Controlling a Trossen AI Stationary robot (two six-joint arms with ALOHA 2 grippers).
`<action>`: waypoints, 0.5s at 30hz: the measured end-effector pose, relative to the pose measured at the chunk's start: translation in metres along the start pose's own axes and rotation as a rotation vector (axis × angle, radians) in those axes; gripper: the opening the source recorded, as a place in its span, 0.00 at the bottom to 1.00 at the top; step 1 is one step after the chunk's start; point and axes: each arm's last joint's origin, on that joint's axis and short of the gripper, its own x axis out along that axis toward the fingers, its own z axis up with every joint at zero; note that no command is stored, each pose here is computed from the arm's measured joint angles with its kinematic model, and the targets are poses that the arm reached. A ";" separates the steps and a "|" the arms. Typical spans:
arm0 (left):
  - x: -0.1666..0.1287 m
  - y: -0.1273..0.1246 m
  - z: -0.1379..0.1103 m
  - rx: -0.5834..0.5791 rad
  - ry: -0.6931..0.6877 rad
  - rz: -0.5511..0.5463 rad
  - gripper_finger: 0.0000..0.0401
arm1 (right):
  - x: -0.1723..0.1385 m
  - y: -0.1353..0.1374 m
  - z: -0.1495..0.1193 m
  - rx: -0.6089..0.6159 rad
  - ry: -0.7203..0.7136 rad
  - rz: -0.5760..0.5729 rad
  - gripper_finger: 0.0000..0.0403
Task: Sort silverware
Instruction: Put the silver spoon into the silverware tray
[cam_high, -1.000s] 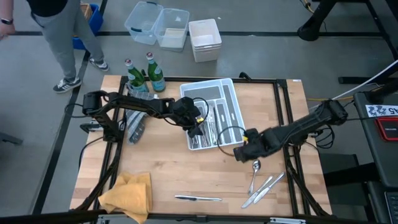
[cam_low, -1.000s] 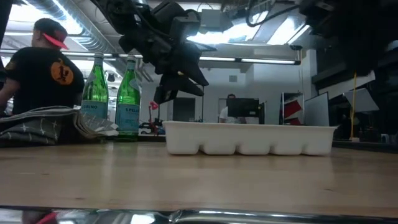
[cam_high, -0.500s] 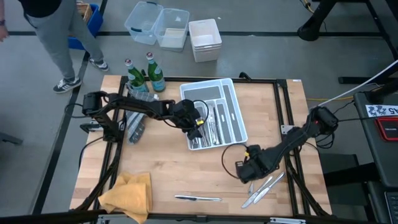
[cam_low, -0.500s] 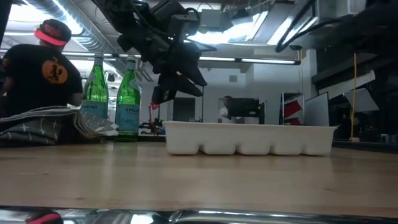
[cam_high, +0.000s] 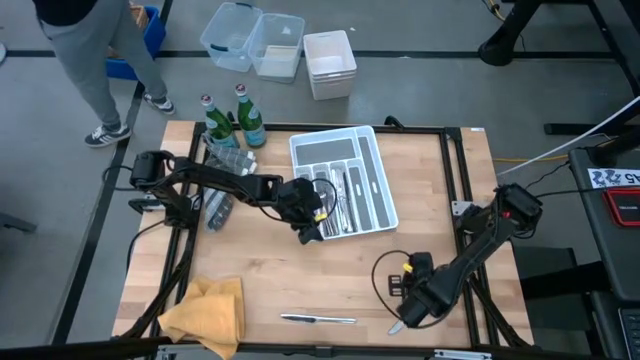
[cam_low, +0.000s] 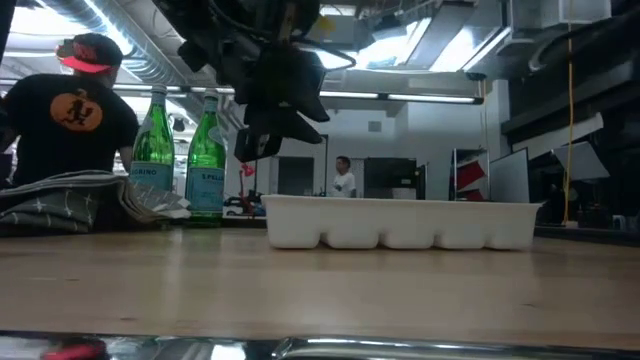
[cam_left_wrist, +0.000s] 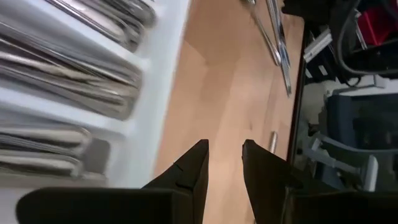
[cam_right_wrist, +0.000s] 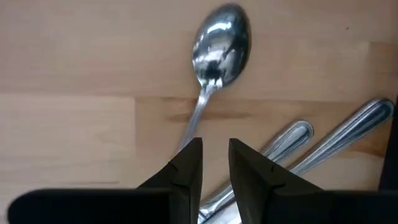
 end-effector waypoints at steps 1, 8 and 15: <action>0.001 -0.002 -0.002 0.000 0.007 -0.004 0.21 | 0.002 0.000 -0.002 -0.006 -0.001 0.000 0.20; 0.011 -0.024 -0.023 0.012 0.067 -0.038 0.21 | 0.023 0.005 -0.013 -0.023 -0.057 -0.011 0.20; 0.019 -0.043 -0.043 0.065 0.124 -0.069 0.21 | 0.041 0.010 -0.017 -0.025 -0.104 -0.033 0.20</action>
